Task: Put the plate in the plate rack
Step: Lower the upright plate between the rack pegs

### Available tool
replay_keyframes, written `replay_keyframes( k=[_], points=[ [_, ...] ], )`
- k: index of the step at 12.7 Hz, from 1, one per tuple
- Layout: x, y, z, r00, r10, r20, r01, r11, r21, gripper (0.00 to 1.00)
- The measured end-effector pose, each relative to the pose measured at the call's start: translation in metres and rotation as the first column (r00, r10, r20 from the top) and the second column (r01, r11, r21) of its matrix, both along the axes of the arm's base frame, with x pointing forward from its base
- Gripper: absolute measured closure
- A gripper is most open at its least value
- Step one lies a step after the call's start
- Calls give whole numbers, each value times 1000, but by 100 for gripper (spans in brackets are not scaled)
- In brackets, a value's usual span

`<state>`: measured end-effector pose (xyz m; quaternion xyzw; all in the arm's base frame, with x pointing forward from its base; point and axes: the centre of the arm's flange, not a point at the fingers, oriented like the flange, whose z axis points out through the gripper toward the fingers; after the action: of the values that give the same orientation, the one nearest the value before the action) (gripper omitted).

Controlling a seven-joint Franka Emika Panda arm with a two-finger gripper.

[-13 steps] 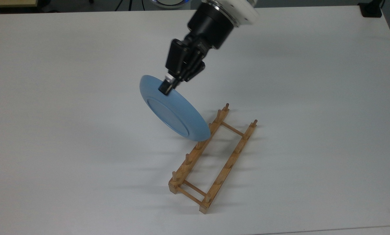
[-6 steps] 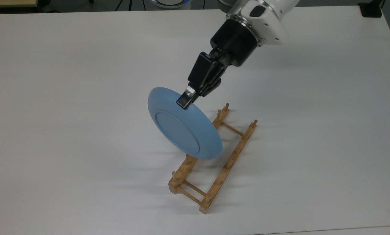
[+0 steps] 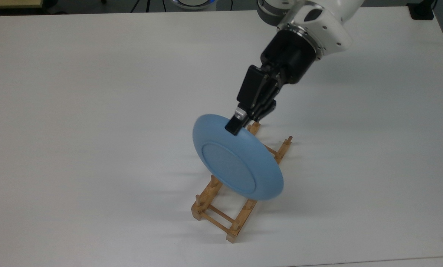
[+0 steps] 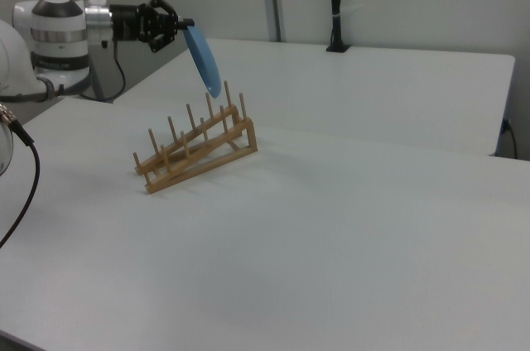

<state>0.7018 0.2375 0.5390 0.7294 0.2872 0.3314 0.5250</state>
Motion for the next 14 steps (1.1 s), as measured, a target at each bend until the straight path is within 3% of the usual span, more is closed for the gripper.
replay_keyframes(
  k=[4,7,9,14],
  points=[
    [5,6,-24,1000,-5,29,4,999,34,94],
    [-2,12,-16,999,7,38,-8,999,39,94],
    [-13,18,-1,999,29,42,-32,997,71,94],
    [-25,21,-37,999,41,-31,-39,998,54,94]
  ],
)
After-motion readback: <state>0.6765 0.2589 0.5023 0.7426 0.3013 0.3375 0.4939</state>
